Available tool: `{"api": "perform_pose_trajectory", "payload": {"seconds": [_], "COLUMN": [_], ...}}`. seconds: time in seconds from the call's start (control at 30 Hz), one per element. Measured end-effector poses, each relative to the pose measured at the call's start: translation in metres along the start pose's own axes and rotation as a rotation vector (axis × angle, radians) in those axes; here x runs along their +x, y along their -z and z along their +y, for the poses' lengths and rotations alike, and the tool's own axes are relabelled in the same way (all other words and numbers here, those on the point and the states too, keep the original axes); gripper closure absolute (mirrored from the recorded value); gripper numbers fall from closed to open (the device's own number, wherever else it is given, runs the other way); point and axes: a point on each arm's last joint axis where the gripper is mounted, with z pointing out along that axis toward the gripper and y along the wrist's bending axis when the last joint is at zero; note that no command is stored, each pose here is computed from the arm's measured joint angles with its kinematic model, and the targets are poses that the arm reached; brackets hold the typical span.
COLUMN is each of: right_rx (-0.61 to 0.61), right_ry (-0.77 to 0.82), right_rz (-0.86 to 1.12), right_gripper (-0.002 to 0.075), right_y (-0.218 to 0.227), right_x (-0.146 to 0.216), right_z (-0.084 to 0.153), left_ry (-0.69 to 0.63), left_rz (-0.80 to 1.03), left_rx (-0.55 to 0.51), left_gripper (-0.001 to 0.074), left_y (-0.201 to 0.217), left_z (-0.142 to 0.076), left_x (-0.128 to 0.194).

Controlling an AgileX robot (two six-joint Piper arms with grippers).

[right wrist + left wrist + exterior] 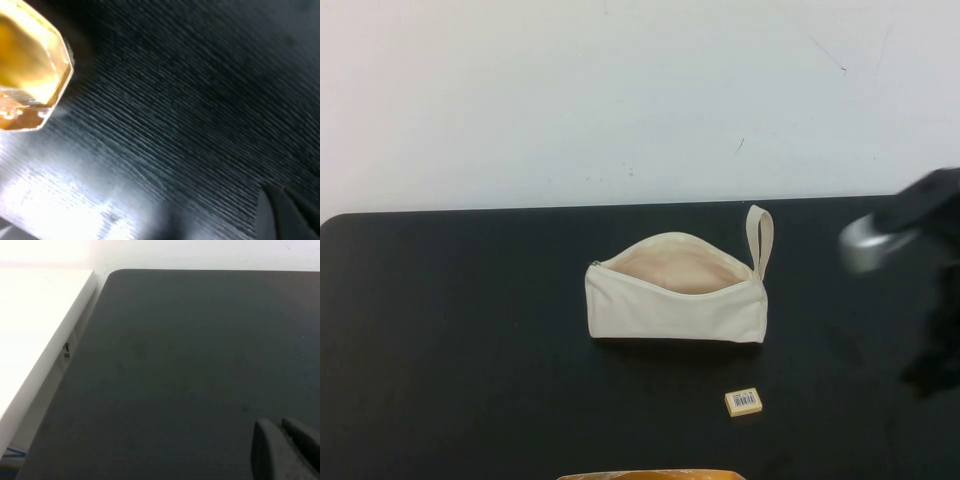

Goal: Put eraser into pencil case
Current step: Pick up the eraser from the table

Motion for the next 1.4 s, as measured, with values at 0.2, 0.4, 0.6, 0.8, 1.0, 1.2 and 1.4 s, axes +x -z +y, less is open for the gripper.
{"api": "perform_pose_trajectory", "payload": {"seconds": [0.2, 0.4, 0.6, 0.8, 1.0, 1.2, 1.4], "right_rx": [0.010, -0.024, -0.041, -0.127, -0.105, -0.063, -0.006], "right_ry": [0.041, 0.012, -0.026, -0.113, -0.110, -0.139, -0.127], "right_rz": [0.014, -0.064, -0.071, -0.162, -0.119, -0.060, -0.055], "right_gripper": [0.0727, 0.0727, 0.0645, 0.0285, 0.0197, 0.0193, 0.0235], "right_y": [-0.034, -0.070, -0.095, -0.110, -0.135, -0.163, -0.177], "right_x": [-0.035, -0.062, -0.074, -0.088, -0.091, -0.092, -0.093], "right_z": [0.039, 0.051, 0.054, 0.062, 0.061, 0.059, 0.054], "left_ry": [0.000, 0.000, 0.000, 0.000, 0.000, 0.000, 0.000], "left_rz": [0.000, 0.000, 0.000, 0.000, 0.000, 0.000, 0.000], "left_rx": [0.000, 0.000, 0.000, 0.000, 0.000, 0.000, 0.000], "left_gripper": [0.0738, 0.0738, 0.0738, 0.0738, 0.0738, 0.0738, 0.0738], "left_y": [0.000, 0.000, 0.000, 0.000, 0.000, 0.000, 0.000], "left_z": [0.000, 0.000, 0.000, 0.000, 0.000, 0.000, 0.000], "left_x": [0.000, 0.000, 0.000, 0.000, 0.000, 0.000, 0.000]}}
